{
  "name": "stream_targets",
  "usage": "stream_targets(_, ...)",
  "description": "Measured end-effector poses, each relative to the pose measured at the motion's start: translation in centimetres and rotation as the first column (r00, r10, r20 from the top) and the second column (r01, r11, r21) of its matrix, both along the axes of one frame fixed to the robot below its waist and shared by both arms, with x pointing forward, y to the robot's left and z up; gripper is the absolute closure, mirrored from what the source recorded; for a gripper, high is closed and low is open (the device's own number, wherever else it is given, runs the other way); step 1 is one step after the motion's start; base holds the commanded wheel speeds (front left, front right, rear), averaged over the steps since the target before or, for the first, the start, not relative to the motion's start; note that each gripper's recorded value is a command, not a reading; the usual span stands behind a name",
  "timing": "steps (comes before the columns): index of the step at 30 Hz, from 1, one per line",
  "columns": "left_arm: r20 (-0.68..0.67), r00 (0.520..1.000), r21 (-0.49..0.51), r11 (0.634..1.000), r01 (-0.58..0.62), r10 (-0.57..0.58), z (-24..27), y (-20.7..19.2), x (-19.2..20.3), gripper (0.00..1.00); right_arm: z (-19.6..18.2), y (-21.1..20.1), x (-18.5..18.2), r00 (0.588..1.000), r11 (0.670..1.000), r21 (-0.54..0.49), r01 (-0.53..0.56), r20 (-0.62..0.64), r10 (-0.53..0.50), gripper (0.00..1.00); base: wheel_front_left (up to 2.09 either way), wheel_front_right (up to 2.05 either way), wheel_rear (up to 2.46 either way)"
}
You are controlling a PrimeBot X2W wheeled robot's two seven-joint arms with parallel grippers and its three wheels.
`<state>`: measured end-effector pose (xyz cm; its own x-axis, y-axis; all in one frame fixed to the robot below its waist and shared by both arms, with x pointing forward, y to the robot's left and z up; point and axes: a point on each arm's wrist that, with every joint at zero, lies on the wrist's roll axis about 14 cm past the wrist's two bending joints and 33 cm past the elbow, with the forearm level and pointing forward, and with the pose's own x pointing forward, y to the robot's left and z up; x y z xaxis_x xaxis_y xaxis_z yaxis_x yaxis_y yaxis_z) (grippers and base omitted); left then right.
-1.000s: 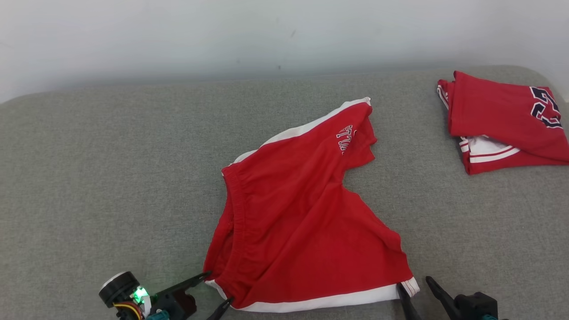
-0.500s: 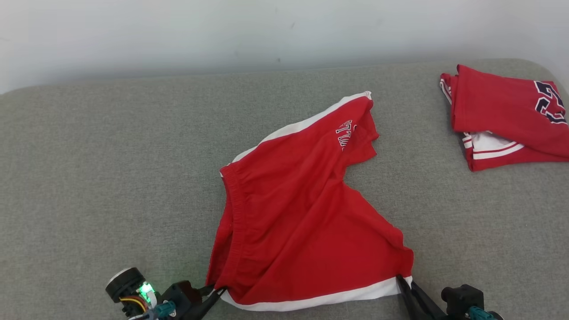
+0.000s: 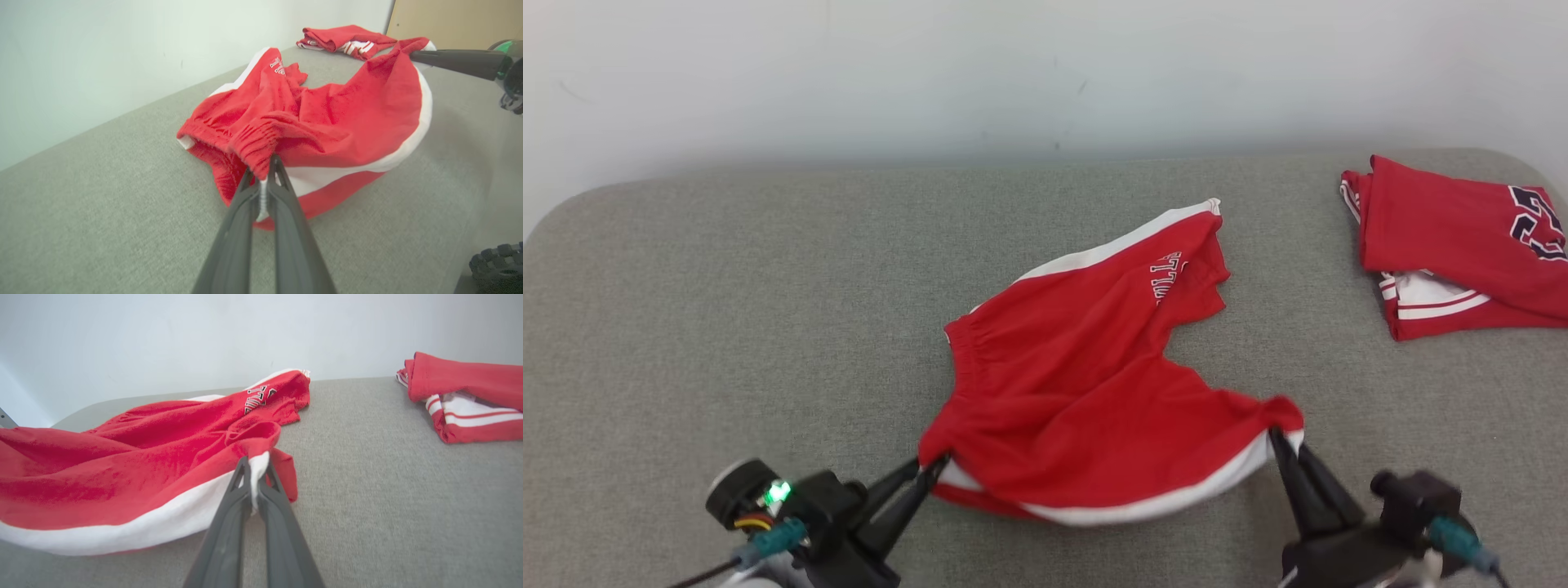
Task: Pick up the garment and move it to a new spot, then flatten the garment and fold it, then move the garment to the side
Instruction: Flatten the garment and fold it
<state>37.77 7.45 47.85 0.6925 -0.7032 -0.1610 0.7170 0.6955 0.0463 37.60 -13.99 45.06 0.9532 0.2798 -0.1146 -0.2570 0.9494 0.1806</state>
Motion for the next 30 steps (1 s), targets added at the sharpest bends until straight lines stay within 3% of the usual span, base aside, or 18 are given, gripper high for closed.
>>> stream_targets(10,0.21,0.973,-0.205,0.977,-0.052,0.095,10.6,0.4,6.7,1.0,9.1,-0.6,7.7,0.988,0.998,0.066,-0.014,0.155,0.004,1.0,0.0,0.0,0.0)
stream_targets(15,0.308,0.943,-0.283,0.959,-0.037,0.127,17.6,0.6,11.9,1.0,15.8,-0.1,14.1,0.968,0.992,0.12,-0.03,0.252,-0.001,1.0,0.0,0.0,0.0)
stream_targets(23,0.414,0.894,-0.325,0.945,-0.028,0.169,26.3,1.1,20.5,1.0,27.4,0.2,24.2,0.911,0.988,0.15,-0.04,0.412,-0.026,1.0,0.0,0.0,0.0)
stream_targets(26,0.413,0.891,-0.335,0.941,-0.045,0.19,27.0,1.3,23.6,1.0,29.2,0.1,27.6,0.909,0.978,0.204,-0.032,0.414,-0.057,1.0,0.0,0.0,0.0)
stream_targets(30,0.395,0.893,-0.371,0.927,-0.059,0.215,27.2,1.4,27.2,1.0,28.7,0.4,31.4,0.917,0.977,0.212,-0.009,0.392,-0.076,1.0,0.0,0.0,0.0)
